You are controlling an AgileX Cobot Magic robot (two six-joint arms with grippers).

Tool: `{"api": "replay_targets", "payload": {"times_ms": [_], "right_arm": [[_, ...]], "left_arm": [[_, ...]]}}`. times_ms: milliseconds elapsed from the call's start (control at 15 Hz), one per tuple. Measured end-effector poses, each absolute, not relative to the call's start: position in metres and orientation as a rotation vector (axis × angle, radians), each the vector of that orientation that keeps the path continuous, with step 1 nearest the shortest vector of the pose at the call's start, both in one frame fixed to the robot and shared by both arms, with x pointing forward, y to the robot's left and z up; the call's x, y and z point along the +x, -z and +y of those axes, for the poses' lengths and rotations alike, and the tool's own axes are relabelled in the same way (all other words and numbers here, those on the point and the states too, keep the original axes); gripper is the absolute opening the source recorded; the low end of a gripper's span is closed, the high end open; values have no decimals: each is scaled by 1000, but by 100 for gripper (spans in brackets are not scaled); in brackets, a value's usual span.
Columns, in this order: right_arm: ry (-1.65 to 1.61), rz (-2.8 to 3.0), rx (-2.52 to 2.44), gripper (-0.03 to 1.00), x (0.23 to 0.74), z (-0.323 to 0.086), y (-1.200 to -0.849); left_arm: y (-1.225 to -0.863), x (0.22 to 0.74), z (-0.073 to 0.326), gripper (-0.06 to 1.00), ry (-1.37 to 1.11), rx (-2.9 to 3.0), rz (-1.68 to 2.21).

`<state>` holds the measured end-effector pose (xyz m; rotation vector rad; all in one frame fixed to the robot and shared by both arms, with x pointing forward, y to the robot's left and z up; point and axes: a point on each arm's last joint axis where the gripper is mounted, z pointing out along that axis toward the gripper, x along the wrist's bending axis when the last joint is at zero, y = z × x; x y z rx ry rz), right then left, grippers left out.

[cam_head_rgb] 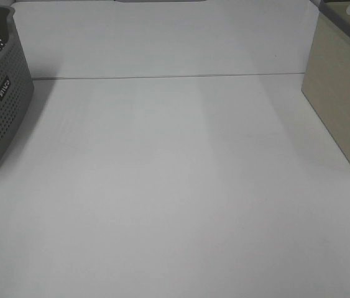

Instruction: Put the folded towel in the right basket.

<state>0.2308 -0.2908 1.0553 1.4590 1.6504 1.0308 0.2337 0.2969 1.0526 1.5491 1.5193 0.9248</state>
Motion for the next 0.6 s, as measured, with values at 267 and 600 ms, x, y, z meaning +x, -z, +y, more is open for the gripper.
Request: {"api": "replay_targets", "payload": {"times_ms": [267,600], "right_arm": [[-1031,1650,1459,73,231,-291,-1055],[-1031,1650,1459,73,231,-291,-1055]], "left_arm": [[-1053,234,297,97,-925,1549,1519],[-1053,234,297,97,-925,1549,1519]]}}
